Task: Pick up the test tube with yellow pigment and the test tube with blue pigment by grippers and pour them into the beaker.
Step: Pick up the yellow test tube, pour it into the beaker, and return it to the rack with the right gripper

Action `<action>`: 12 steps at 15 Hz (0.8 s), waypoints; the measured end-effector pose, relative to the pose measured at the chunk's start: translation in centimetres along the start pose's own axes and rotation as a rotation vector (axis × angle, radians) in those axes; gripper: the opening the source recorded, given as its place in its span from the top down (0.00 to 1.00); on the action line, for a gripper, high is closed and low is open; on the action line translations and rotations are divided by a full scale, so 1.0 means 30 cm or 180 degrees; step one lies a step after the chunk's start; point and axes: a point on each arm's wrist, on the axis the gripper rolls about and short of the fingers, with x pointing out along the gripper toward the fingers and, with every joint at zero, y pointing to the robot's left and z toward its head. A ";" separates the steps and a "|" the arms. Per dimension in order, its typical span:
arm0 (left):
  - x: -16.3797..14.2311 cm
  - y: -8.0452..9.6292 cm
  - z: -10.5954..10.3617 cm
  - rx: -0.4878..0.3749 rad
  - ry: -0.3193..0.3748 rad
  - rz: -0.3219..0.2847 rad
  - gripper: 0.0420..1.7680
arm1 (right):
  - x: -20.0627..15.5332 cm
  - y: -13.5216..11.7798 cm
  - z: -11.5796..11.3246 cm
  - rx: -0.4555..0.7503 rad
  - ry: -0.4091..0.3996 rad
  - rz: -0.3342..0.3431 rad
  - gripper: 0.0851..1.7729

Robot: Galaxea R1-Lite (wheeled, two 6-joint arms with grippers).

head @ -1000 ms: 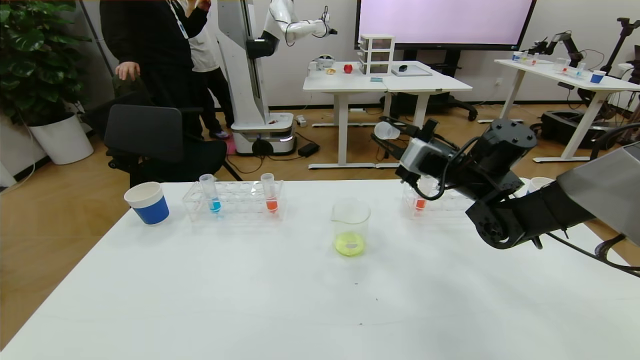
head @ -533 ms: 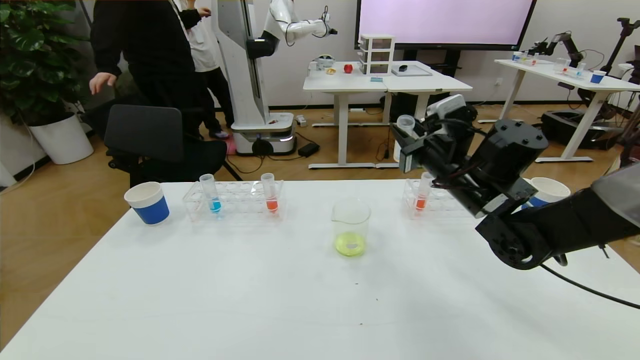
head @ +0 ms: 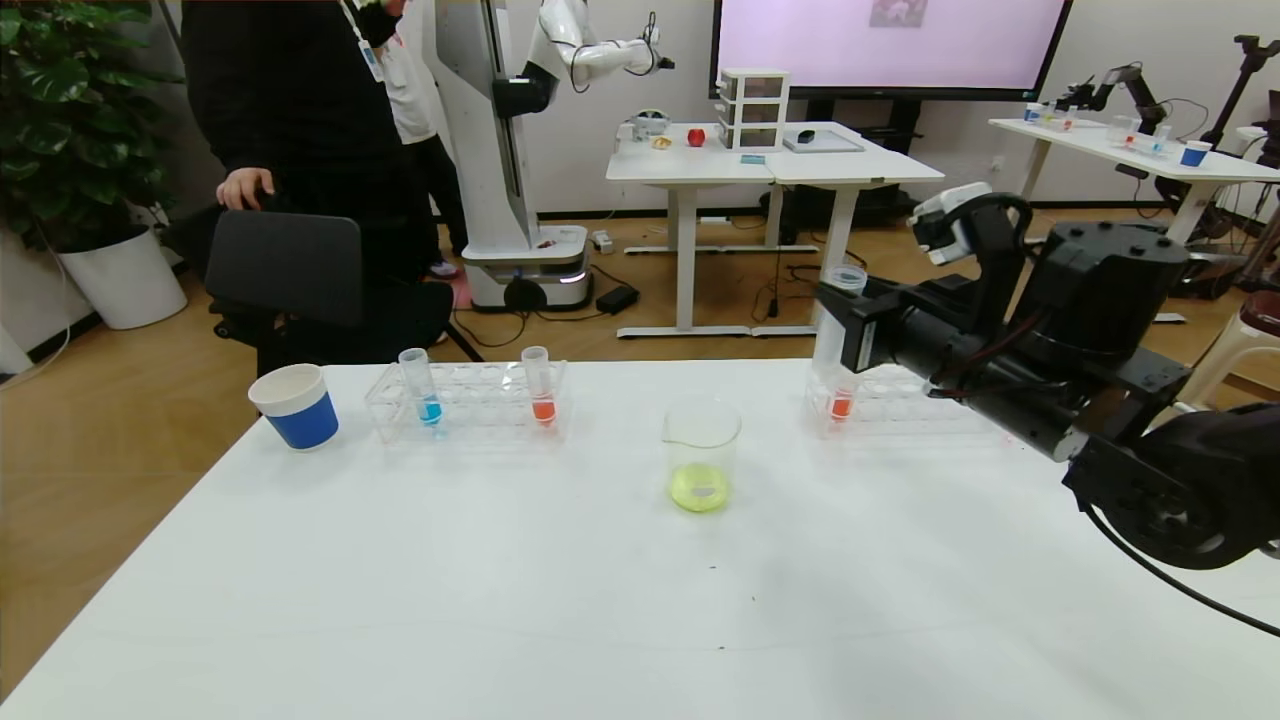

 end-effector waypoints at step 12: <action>0.000 0.000 0.000 -0.0001 0.0000 0.0000 0.01 | -0.116 -0.667 -0.039 -0.0043 0.0145 -0.1037 0.75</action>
